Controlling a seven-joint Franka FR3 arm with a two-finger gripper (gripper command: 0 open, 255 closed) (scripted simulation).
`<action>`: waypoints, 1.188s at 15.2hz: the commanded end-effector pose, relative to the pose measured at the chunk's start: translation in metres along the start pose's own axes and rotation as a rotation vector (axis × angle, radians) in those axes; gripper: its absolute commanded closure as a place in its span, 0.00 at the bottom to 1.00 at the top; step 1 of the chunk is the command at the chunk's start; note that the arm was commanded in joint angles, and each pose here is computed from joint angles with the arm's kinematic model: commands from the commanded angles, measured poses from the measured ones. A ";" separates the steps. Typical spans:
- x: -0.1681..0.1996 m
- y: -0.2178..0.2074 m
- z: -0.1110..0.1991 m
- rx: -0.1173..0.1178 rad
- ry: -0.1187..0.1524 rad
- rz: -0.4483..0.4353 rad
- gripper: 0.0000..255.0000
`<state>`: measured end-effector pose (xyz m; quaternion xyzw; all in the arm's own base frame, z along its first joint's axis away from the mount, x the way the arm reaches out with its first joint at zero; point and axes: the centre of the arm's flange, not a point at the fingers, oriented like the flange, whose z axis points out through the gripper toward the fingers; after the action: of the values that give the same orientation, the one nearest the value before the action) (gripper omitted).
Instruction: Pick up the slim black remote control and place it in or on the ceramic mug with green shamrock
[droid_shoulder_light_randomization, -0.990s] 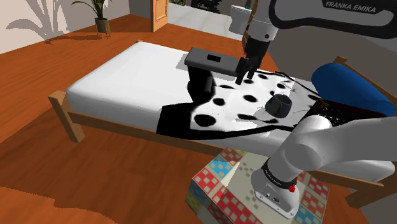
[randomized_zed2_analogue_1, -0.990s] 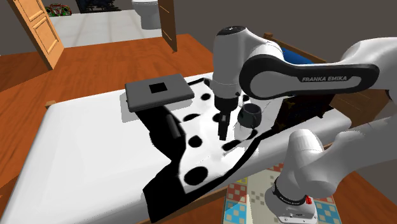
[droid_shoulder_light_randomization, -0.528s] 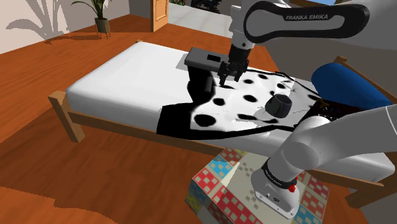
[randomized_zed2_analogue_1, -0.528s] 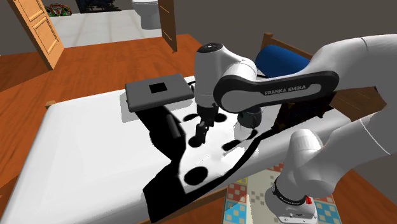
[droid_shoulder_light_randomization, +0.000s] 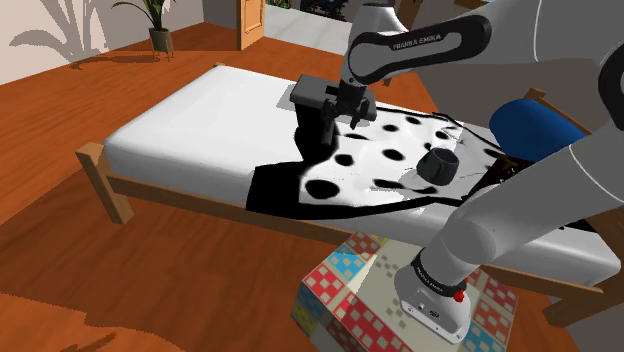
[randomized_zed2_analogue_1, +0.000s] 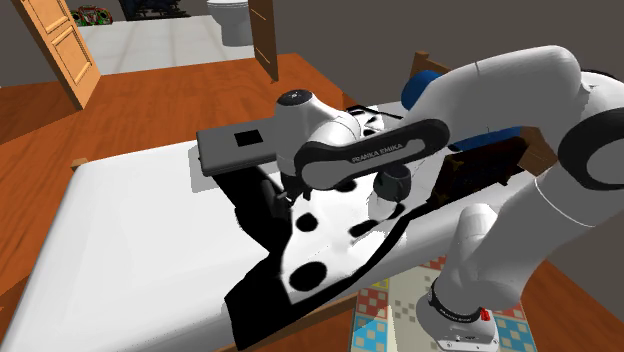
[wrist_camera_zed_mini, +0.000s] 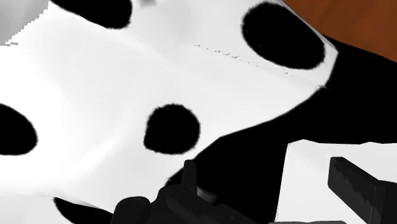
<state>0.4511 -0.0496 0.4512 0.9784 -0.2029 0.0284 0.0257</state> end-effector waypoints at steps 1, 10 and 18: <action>0.019 0.004 0.015 -0.008 0.016 0.061 0.00; 0.108 0.028 0.075 -0.044 0.083 0.325 0.00; 0.175 0.066 0.119 -0.073 0.136 0.538 0.00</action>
<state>0.5871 -0.1815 0.3514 0.8886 -0.4452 0.0900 0.0644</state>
